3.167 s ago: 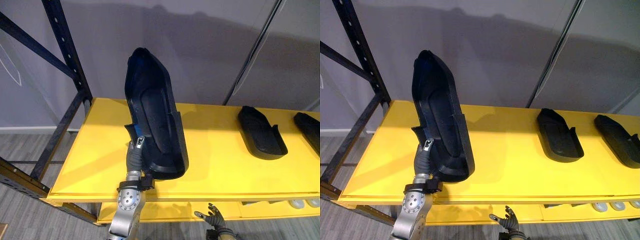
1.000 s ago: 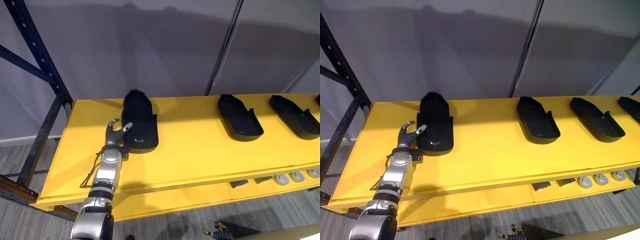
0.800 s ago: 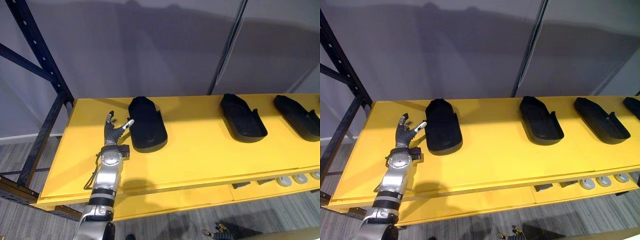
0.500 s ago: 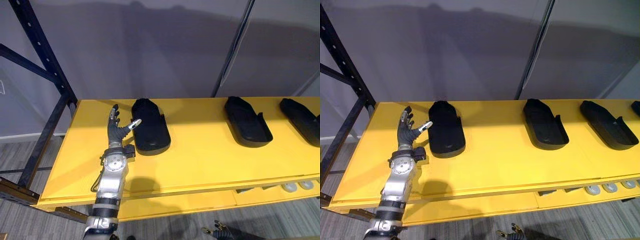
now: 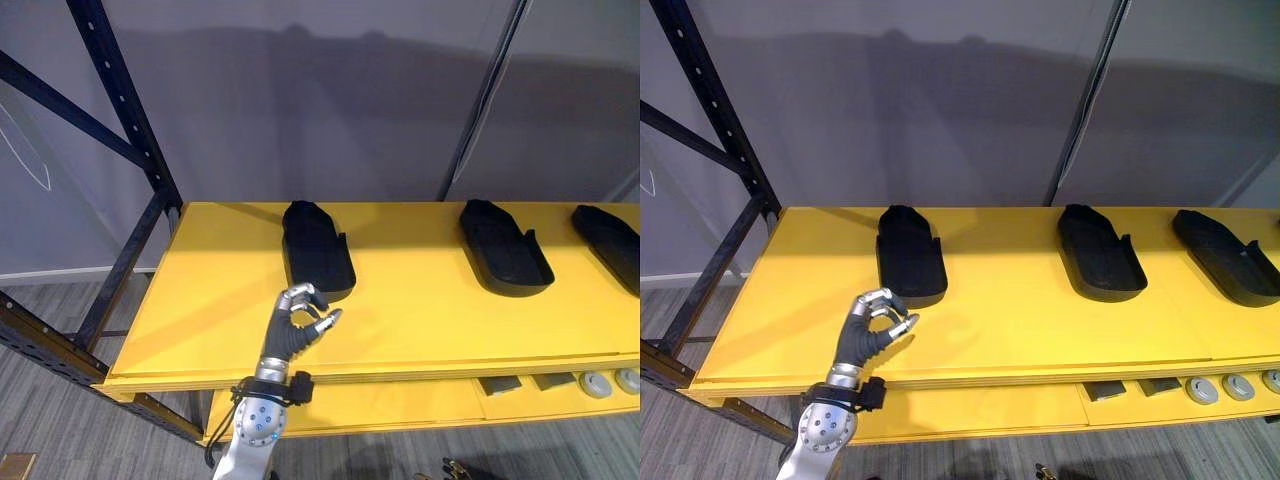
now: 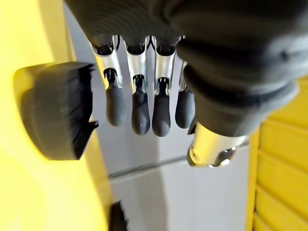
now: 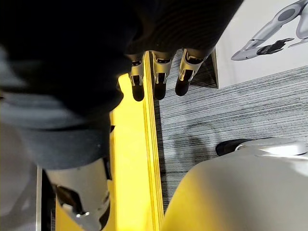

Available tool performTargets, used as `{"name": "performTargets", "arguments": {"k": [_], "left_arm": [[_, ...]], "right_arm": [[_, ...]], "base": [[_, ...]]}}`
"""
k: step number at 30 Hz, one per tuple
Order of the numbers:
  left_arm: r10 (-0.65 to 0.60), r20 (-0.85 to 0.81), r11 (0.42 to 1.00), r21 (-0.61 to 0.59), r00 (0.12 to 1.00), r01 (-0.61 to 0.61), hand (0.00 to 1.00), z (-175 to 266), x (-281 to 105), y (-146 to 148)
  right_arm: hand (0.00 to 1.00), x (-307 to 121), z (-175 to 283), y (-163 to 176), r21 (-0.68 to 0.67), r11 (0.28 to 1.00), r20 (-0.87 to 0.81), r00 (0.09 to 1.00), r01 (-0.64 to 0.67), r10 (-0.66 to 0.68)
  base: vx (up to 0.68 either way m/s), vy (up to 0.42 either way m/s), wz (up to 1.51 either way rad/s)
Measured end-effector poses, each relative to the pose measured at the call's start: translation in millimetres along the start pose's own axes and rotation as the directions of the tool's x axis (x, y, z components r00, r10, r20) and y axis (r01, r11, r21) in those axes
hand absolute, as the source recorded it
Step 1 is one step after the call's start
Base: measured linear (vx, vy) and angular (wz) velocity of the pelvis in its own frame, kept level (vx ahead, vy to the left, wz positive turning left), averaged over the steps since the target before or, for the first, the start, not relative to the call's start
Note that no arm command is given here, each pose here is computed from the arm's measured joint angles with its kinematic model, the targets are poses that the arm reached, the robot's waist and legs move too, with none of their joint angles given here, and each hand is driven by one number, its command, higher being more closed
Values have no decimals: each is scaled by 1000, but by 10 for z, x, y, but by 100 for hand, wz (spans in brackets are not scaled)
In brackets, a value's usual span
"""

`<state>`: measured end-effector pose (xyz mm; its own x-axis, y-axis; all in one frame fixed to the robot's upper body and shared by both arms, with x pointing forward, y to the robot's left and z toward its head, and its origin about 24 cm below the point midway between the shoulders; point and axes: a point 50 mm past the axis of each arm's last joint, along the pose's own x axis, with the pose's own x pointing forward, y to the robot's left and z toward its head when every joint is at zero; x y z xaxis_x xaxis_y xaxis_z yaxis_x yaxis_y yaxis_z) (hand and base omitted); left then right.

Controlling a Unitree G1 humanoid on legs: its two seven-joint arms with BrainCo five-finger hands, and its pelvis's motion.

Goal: Walk over and take plastic housings, then place them on the shelf

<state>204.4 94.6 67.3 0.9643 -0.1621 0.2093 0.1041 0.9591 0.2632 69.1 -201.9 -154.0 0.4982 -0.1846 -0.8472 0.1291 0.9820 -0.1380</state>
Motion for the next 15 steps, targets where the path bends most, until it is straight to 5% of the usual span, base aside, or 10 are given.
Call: {"name": "performTargets", "arguments": {"k": [7,15], "left_arm": [[-99,-230,984,123,968,130,100,-564,19,-191],[-108,-244,949,262,964,173,100,-688,274,-206]], "right_arm": [[0,18,52,32,2,1000,14,1000,-1,1],[0,37,63,42,-1,1000,8,1000,-4,4]], "base": [[31,-2,4],[0,0,0]]}}
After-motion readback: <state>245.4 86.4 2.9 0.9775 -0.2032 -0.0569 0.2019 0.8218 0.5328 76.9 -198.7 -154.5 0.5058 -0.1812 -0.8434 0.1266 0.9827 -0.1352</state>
